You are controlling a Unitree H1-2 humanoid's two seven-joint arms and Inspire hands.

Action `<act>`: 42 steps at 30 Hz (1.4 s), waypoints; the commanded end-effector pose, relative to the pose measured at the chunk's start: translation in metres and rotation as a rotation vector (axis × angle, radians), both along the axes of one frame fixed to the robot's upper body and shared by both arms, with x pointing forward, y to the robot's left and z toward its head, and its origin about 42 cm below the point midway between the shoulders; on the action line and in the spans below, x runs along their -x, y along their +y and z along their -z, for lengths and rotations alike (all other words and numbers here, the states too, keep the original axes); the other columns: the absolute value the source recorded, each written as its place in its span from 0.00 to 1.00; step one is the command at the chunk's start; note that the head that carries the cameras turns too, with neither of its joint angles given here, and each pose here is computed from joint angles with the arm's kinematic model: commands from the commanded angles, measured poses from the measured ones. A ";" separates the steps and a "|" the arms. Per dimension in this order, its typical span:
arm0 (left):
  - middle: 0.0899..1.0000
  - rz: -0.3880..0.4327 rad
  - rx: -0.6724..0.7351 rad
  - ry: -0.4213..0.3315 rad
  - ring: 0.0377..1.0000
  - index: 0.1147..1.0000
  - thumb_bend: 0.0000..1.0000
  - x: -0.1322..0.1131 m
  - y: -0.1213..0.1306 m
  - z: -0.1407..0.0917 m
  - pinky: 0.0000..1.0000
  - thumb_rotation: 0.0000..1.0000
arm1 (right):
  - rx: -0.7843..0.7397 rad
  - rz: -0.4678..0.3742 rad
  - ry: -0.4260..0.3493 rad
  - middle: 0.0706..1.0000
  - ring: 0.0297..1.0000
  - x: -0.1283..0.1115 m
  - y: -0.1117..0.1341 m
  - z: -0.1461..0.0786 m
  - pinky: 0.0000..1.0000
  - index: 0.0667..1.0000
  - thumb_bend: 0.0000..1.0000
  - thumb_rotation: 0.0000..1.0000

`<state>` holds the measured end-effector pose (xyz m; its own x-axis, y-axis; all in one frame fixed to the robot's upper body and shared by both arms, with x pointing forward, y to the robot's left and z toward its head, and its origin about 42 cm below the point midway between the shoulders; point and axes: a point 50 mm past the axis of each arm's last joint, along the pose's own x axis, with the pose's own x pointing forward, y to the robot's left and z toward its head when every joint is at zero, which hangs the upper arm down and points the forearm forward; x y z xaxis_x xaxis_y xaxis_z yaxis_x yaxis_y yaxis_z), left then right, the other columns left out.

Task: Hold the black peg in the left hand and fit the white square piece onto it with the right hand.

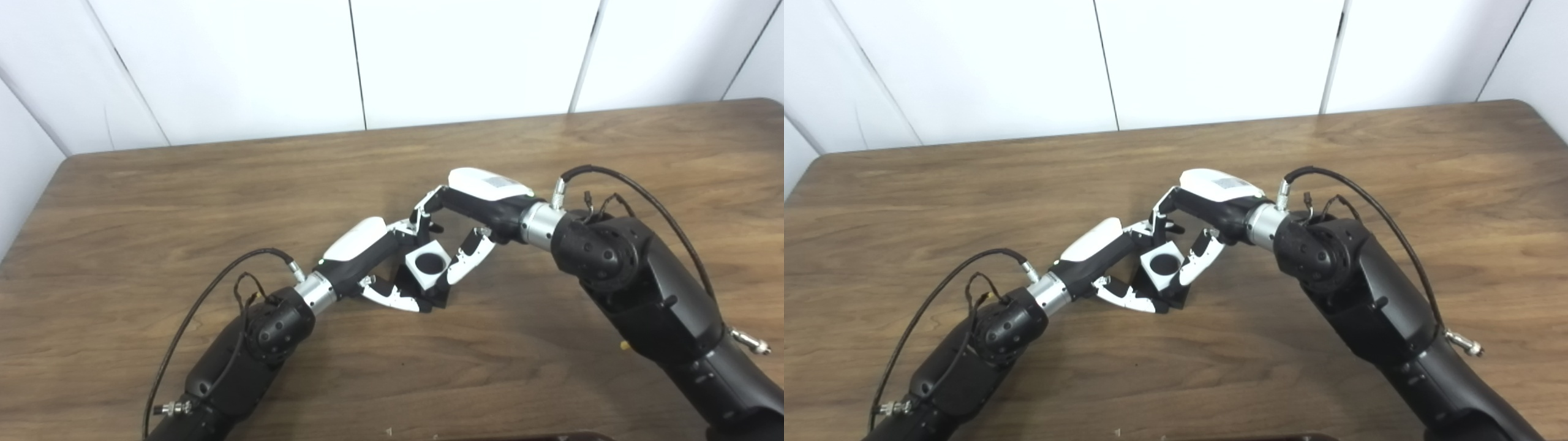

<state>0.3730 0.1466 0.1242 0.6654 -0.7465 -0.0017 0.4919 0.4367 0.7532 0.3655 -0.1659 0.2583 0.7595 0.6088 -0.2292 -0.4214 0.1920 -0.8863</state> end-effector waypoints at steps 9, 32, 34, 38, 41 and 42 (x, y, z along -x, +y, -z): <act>0.89 0.020 -0.203 0.148 0.93 0.42 0.52 0.024 0.014 0.045 0.87 0.07 | -0.004 0.011 -0.070 0.76 0.88 -0.004 -0.006 -0.016 0.89 0.44 0.52 0.14; 0.90 0.012 -0.198 0.153 0.94 0.42 0.52 0.021 0.015 0.043 0.87 0.07 | 0.004 -0.008 -0.033 0.91 0.90 -0.006 -0.014 -0.013 0.86 0.88 0.96 0.41; 0.89 0.013 -0.192 0.154 0.93 0.42 0.52 0.021 0.016 0.043 0.87 0.07 | 0.005 -0.009 -0.034 0.90 0.89 -0.006 -0.014 -0.013 0.86 0.88 0.96 0.41; 0.89 0.014 -0.199 0.153 0.93 0.42 0.52 0.021 0.016 0.043 0.86 0.07 | 0.004 -0.009 -0.029 0.91 0.89 -0.007 -0.016 -0.013 0.86 0.88 0.96 0.41; 0.89 0.016 -0.200 0.153 0.93 0.42 0.52 0.021 0.016 0.043 0.86 0.07 | -0.004 -0.005 -0.030 0.91 0.90 -0.009 -0.019 -0.015 0.86 0.88 0.96 0.42; 0.89 0.017 -0.201 0.151 0.93 0.42 0.52 0.021 0.016 0.043 0.86 0.07 | -0.010 0.000 -0.033 0.90 0.89 -0.009 -0.020 -0.016 0.84 0.88 0.94 0.43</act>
<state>0.3733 0.1474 0.1250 0.6659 -0.7460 -0.0013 0.4879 0.4342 0.7573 0.3693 -0.1826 0.2529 0.7532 0.6012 -0.2670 -0.4582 0.1883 -0.8686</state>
